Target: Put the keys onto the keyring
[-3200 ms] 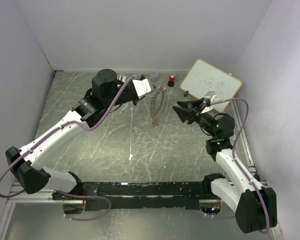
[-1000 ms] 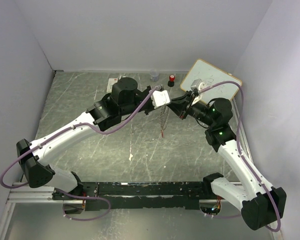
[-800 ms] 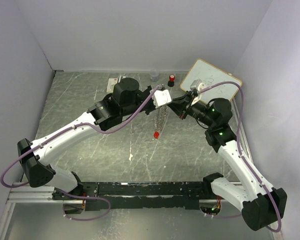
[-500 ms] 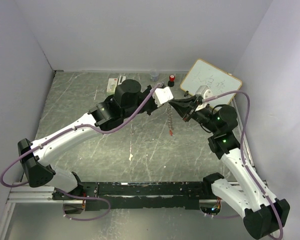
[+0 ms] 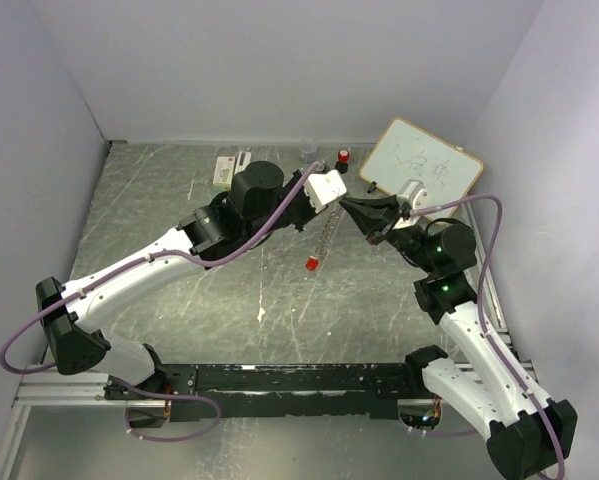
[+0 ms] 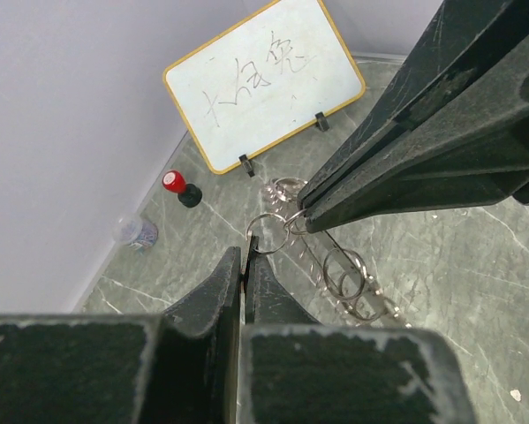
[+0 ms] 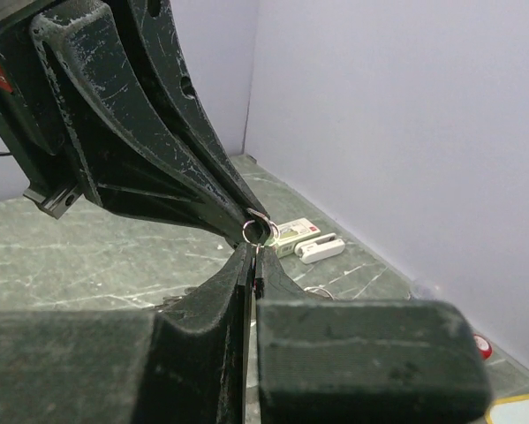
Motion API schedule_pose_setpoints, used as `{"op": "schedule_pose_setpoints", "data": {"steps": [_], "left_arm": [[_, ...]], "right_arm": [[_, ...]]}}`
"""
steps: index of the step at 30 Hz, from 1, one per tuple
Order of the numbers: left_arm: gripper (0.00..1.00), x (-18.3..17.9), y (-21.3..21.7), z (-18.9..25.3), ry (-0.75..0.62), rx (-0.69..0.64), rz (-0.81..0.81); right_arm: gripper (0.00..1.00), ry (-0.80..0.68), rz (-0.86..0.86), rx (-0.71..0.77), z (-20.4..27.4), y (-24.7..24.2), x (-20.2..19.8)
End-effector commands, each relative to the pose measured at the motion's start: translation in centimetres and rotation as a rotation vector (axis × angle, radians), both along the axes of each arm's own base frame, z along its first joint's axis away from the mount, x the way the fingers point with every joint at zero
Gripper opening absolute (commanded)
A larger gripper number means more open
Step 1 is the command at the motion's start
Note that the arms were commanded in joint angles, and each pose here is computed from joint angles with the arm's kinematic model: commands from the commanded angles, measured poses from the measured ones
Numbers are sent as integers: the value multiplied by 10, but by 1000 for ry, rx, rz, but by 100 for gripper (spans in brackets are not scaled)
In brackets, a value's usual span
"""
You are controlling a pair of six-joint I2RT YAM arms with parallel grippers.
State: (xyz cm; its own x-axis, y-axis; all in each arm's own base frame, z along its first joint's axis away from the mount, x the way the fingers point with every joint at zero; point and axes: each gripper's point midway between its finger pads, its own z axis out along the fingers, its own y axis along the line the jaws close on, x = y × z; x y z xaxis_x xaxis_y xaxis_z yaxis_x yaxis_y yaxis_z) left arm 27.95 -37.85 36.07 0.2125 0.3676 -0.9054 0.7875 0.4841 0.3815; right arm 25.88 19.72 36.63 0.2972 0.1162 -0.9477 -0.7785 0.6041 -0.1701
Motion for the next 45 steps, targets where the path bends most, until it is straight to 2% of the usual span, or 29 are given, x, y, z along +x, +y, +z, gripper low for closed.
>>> {"op": "schedule_pose_setpoints", "data": {"steps": [1,8,25,29,34,45], "left_arm": [[7,21,29,26,-47,-55,146],[7,8,14,14,5,-73,51],[7,-11,-25,10,63,-119,-131],[7,-10,-28,7,70,-102,-125],[7,0,-15,15,39,-98,-43],[7,-12,-36,2,72,-44,-165]], "right_arm": [[0,-116,-14,95,32,-7,-11],[0,-197,-34,198,43,-14,-13],[0,-208,-2,263,48,-8,-4],[0,-218,-2,270,51,-9,-5],[0,-236,-30,275,54,-15,-9],[0,-267,-31,304,61,-18,-12]]}}
